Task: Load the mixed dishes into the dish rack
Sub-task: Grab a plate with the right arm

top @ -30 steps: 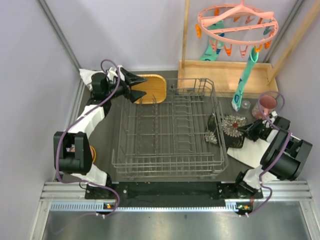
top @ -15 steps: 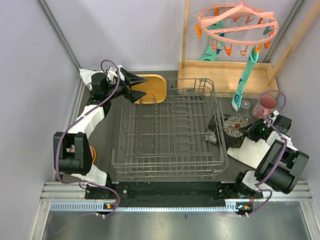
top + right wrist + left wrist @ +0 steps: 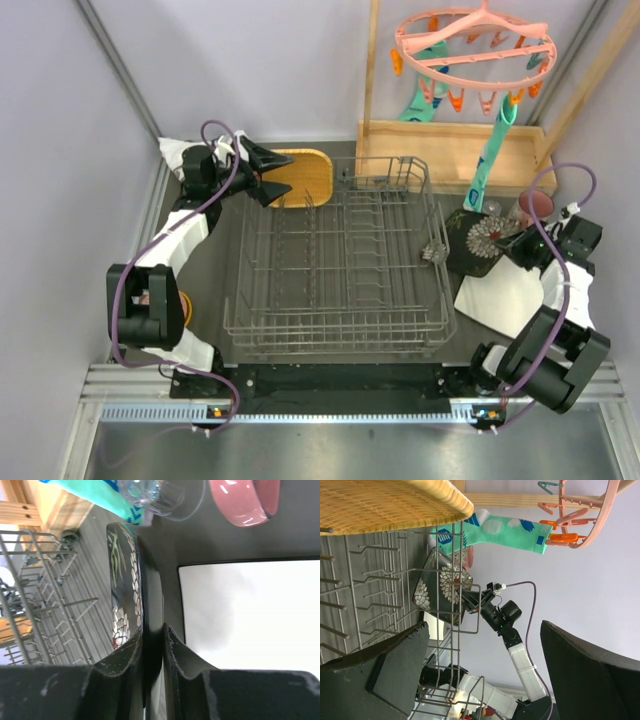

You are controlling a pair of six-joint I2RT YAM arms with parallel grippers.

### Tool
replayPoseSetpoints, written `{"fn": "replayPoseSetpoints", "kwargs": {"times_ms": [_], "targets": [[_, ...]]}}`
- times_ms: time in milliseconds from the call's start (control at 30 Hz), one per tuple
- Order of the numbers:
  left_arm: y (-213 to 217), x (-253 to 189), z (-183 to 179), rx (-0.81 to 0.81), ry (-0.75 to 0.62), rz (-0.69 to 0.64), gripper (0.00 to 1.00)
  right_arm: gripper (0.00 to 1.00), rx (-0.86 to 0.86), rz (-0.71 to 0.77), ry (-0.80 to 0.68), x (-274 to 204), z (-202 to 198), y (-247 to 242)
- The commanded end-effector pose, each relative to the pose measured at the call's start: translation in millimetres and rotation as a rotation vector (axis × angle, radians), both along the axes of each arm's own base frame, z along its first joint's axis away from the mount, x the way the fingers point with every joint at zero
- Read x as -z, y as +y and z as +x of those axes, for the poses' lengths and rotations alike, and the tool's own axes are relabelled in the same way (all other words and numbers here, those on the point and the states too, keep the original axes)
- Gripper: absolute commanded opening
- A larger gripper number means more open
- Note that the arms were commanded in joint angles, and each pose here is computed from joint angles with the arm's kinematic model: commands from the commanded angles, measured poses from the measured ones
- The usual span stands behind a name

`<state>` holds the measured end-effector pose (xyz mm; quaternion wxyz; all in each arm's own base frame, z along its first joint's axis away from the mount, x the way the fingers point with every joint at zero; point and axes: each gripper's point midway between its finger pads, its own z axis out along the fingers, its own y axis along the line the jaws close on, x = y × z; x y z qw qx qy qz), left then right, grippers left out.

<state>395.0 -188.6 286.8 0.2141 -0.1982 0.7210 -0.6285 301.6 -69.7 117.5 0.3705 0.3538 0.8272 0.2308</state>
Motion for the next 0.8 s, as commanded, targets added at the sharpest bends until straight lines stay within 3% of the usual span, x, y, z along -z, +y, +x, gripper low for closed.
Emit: {"fn": "replayPoseSetpoints", "kwargs": {"times_ms": [0, 267, 500, 767], "targets": [[3.7, -34.5, -7.2, 0.006, -0.113, 0.005, 0.96, 0.0, -0.06, 0.009, -0.192, -67.7, 16.5, 11.5], [8.1, -38.9, -11.5, -0.008, -0.121, 0.014, 0.96, 0.0, -0.061, -0.09, -0.227, -98.4, 8.0, 8.8], [10.5, -45.4, -19.1, -0.014, -0.128, 0.027, 0.96, 0.0, 0.068, -0.248, -0.265, -134.4, -7.2, -10.2], [12.2, -57.4, -24.6, -0.026, -0.145, 0.029, 0.96, 0.0, 0.18, -0.233, -0.376, -179.1, -7.7, -14.5]]}}
